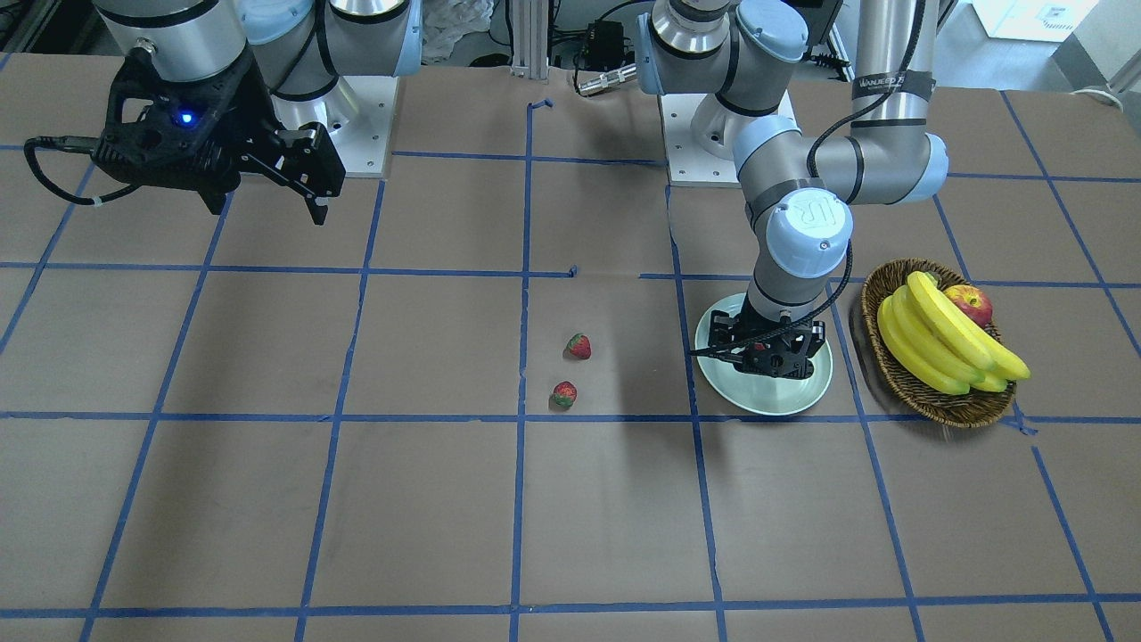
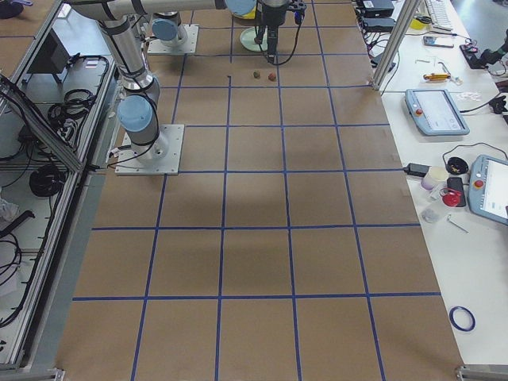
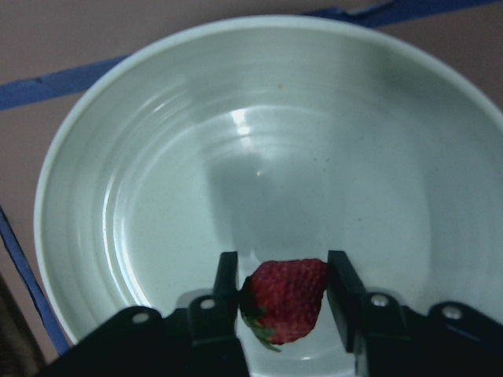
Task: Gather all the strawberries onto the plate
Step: 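Return the left gripper to the strawberries and grasp another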
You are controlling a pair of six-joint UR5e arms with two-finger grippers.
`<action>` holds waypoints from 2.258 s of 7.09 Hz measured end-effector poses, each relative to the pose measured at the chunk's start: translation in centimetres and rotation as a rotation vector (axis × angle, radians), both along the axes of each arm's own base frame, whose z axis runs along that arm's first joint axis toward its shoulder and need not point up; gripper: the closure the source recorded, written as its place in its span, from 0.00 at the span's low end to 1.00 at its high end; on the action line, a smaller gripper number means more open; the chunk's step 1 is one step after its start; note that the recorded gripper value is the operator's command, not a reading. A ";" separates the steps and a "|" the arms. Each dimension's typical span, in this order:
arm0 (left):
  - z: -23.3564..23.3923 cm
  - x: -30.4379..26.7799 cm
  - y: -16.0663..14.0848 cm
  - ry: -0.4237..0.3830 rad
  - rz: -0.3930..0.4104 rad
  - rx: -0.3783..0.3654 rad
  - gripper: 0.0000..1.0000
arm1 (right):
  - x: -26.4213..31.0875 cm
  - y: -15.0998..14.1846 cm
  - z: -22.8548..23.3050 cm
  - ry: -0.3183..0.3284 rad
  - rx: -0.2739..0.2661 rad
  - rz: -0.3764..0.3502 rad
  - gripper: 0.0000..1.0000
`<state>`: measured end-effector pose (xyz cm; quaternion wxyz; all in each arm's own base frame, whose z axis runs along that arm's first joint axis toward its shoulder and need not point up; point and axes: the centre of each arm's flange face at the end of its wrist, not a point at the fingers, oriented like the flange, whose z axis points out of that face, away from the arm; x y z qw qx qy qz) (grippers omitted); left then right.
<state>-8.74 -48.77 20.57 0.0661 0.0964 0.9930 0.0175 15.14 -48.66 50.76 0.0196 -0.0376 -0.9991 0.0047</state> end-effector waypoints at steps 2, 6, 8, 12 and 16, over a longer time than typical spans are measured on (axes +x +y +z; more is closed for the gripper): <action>2.7 -5.8 -0.8 0.023 -0.020 -0.022 0.00 | 0.0 0.0 -0.1 0.000 0.001 0.001 0.00; 0.7 -16.7 1.4 0.144 0.157 0.014 0.02 | 0.0 0.0 -0.1 0.000 0.003 0.000 0.00; -1.6 -18.7 1.7 0.160 0.161 0.031 0.11 | 0.0 0.0 -0.1 0.000 0.003 0.000 0.00; -3.4 -20.0 2.0 0.161 0.155 0.034 0.77 | 0.0 0.0 -0.1 0.000 0.001 0.000 0.00; -2.9 -19.9 2.1 0.144 0.161 0.030 0.87 | 0.0 0.0 -0.1 0.000 0.001 0.000 0.00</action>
